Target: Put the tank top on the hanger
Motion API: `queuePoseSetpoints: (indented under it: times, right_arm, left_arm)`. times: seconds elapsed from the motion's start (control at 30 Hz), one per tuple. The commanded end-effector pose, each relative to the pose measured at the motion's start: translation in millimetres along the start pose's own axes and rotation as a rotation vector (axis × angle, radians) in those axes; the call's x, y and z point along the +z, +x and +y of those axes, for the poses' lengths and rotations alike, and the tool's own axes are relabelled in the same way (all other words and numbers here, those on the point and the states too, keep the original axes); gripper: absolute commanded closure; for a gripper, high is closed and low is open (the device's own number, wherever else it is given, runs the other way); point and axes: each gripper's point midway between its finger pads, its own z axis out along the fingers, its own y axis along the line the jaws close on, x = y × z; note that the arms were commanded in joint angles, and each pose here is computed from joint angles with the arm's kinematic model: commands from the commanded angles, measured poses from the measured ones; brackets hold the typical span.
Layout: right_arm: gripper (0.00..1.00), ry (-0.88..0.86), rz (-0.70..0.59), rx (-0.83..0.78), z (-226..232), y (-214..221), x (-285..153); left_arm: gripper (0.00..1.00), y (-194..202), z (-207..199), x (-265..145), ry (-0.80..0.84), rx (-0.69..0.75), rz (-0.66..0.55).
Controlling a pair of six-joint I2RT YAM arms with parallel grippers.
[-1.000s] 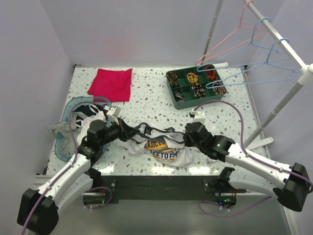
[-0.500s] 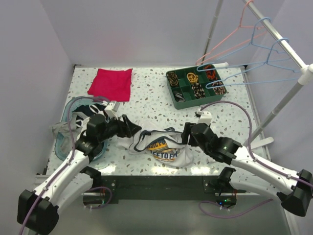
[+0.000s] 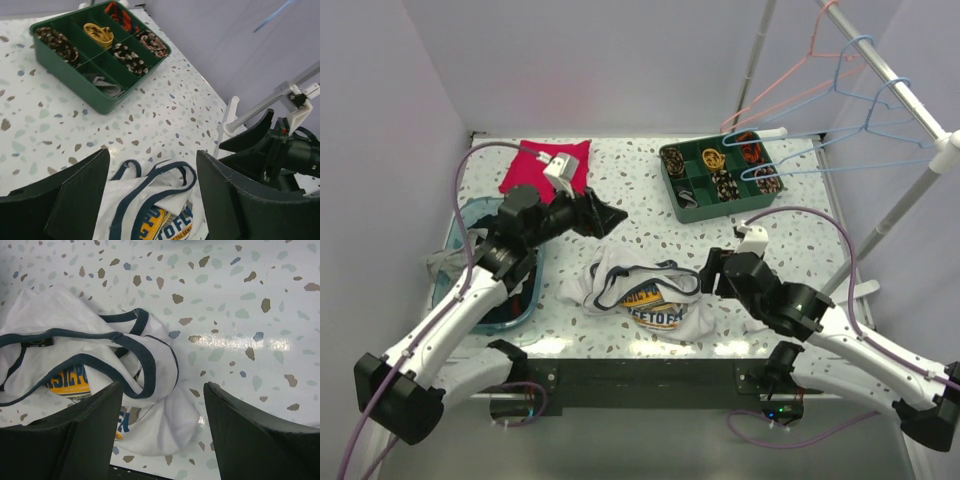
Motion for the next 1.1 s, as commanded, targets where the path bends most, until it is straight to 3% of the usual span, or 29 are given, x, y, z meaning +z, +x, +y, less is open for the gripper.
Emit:
queuePoseSetpoints:
  times: [0.0,0.13,0.4,0.43,0.47,0.53,0.63,0.83,1.07]
  right_arm:
    - [0.30,0.044,-0.037,0.036,-12.3,-6.4,-7.0]
    - [0.30,0.074,0.015,0.039,-21.9,18.4,2.1]
    - [0.30,0.074,0.060,0.048,-26.7,50.5,20.2]
    - [0.30,0.071,0.064,0.048,-27.2,53.4,21.0]
    - [0.30,0.070,0.068,0.048,-27.7,55.0,21.3]
    - [0.30,0.068,0.074,0.053,-29.1,59.8,22.6]
    - [0.30,0.067,0.080,0.061,-31.6,66.1,23.7]
    - [0.30,0.057,0.091,0.066,-31.8,72.2,25.0]
    - [0.30,0.046,0.089,0.062,-32.1,71.9,23.4]
  left_arm:
    - [0.25,-44.5,-53.1,21.6,0.130,0.151,-0.077]
    - [0.25,-65.2,-90.7,45.8,0.218,0.230,-0.091]
    - [0.31,-106.0,-184.1,127.5,0.401,0.540,-0.117]
    - [0.32,-123.8,-198.8,128.0,0.430,0.585,-0.162]
    - [0.32,-109.2,-196.5,148.7,0.434,0.593,-0.126]
    - [0.33,-121.8,-212.6,153.6,0.477,0.649,-0.160]
    - [0.33,-109.8,-216.4,179.7,0.523,0.674,-0.158]
    - [0.34,-95.0,-241.8,196.9,0.597,0.693,-0.208]
    - [0.34,-72.1,-248.4,224.1,0.609,0.690,-0.179]
